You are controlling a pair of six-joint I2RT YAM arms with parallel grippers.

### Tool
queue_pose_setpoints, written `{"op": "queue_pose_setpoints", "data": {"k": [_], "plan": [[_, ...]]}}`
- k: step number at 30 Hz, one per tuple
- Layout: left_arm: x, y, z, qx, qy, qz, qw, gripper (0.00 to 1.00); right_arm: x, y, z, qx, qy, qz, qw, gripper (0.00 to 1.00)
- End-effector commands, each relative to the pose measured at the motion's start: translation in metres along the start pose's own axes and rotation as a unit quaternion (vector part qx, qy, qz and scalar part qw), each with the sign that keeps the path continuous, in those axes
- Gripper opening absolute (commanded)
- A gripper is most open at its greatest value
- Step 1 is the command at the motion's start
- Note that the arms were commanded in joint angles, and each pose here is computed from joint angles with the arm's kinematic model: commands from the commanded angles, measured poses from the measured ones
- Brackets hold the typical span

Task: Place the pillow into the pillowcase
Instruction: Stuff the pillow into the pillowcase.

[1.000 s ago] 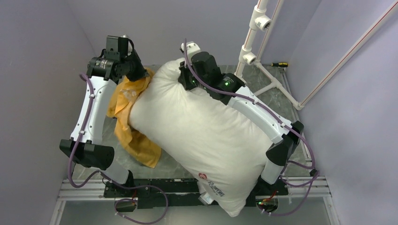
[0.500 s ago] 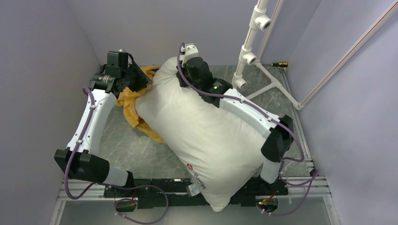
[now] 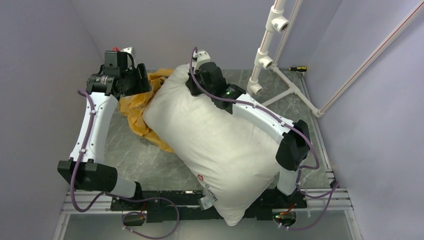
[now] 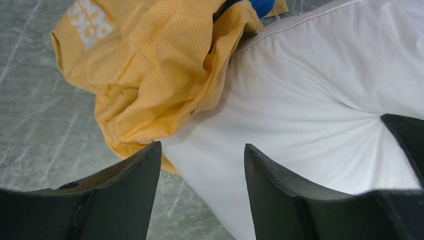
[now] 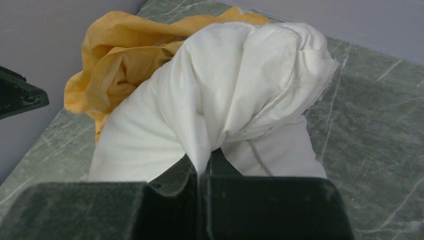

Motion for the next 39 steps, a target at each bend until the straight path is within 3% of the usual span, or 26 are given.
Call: {"op": "queue_pose_setpoints", "data": {"k": [1, 10, 14, 16, 17, 19, 25, 29, 32, 39], "plan": [[-0.002, 0.006, 0.011, -0.019, -0.007, 0.059, 0.998, 0.65, 0.025, 0.04, -0.013, -0.046, 0.062, 0.025, 0.997, 0.0], [-0.005, 0.016, 0.079, -0.031, 0.015, 0.096, 0.995, 0.53, 0.027, 0.039, -0.011, -0.032, 0.069, 0.031, 0.997, 0.0], [0.007, 0.014, 0.104, 0.0, 0.074, 0.108, 0.991, 0.43, 0.026, 0.039, -0.011, -0.031, 0.065, 0.03, 0.997, 0.0], [0.012, 0.013, 0.112, 0.01, 0.098, 0.116, 0.988, 0.31, 0.026, 0.041, -0.011, -0.032, 0.069, 0.028, 0.997, 0.0], [0.012, 0.014, 0.114, 0.01, 0.096, 0.123, 0.988, 0.16, 0.027, 0.042, -0.012, -0.031, 0.073, 0.025, 0.996, 0.0], [0.006, 0.025, 0.106, -0.003, 0.076, 0.125, 0.989, 0.0, 0.029, 0.043, -0.014, -0.028, 0.082, 0.014, 0.996, 0.0], [-0.021, 0.062, 0.05, -0.055, 0.007, 0.072, 0.996, 0.0, 0.038, 0.071, -0.024, -0.044, 0.12, -0.013, 0.992, 0.0], [-0.035, 0.065, 0.017, -0.05, -0.045, 0.044, 0.997, 0.0, 0.036, 0.098, -0.037, -0.072, 0.142, 0.014, 0.987, 0.0], [-0.045, 0.064, -0.004, -0.055, -0.087, 0.018, 0.994, 0.0, 0.032, 0.12, -0.053, -0.116, 0.161, 0.045, 0.979, 0.0], [-0.061, 0.062, -0.05, -0.075, -0.153, -0.036, 0.985, 0.0, 0.024, 0.165, -0.099, -0.266, 0.086, 0.027, 0.96, 0.0]]}}
Point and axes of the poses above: each gripper's point midway between its finger pads, its own z axis out along the fingers, its own x axis along the line the jaws close on, y = z × x, the point moved 7 cm from there along -z, back along the fingers, and after that the axes turned 5 degrees about z, right-handed, at the moved point
